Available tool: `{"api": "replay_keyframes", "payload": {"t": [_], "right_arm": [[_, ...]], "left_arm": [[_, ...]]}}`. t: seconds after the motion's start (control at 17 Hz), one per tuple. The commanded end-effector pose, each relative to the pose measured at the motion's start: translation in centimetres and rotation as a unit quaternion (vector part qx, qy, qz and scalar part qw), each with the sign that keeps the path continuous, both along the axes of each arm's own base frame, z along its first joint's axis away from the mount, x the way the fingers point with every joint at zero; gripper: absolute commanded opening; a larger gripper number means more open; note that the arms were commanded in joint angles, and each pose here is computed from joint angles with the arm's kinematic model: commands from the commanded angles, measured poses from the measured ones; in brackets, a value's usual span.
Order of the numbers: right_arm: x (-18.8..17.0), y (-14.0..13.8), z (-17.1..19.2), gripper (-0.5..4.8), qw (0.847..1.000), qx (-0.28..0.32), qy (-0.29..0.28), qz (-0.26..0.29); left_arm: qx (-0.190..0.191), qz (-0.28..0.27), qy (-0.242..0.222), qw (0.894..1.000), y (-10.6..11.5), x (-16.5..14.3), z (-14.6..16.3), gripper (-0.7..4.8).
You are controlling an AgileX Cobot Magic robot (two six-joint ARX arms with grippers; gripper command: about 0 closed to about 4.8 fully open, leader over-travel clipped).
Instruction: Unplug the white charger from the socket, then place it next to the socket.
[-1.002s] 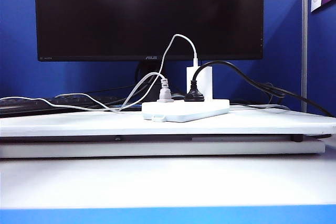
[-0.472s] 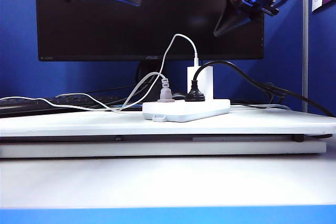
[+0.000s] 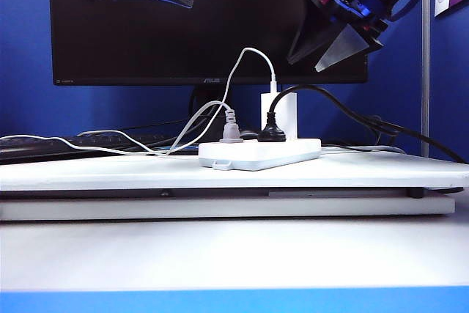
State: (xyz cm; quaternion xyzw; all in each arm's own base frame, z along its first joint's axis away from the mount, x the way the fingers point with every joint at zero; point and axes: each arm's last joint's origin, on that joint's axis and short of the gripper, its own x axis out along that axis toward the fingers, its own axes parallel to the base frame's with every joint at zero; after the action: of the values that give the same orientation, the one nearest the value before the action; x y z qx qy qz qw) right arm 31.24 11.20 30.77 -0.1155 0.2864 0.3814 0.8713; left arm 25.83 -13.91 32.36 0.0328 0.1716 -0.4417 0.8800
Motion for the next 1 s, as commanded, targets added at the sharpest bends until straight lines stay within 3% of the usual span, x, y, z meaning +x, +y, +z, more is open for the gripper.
{"api": "replay_keyframes", "payload": {"t": [0.06, 0.77, 1.0], "right_arm": [[0.2, 0.1, 0.5, 3.57, 1.000, 0.008, -0.019, 0.005], [3.4, 1.2, 0.7, 3.37, 1.000, 0.001, -0.006, 0.014], [3.4, 2.7, -0.7, 3.37, 0.998, -0.021, 0.009, 0.053]], "left_arm": [[0.002, -0.004, 0.002, 1.000, 0.0, -0.1, 0.0, -0.05], [0.011, -0.018, 0.014, 1.000, 0.0, -0.3, -0.3, -0.05], [0.012, -0.018, 0.013, 1.000, 0.0, -0.3, -0.3, -0.05]]}}
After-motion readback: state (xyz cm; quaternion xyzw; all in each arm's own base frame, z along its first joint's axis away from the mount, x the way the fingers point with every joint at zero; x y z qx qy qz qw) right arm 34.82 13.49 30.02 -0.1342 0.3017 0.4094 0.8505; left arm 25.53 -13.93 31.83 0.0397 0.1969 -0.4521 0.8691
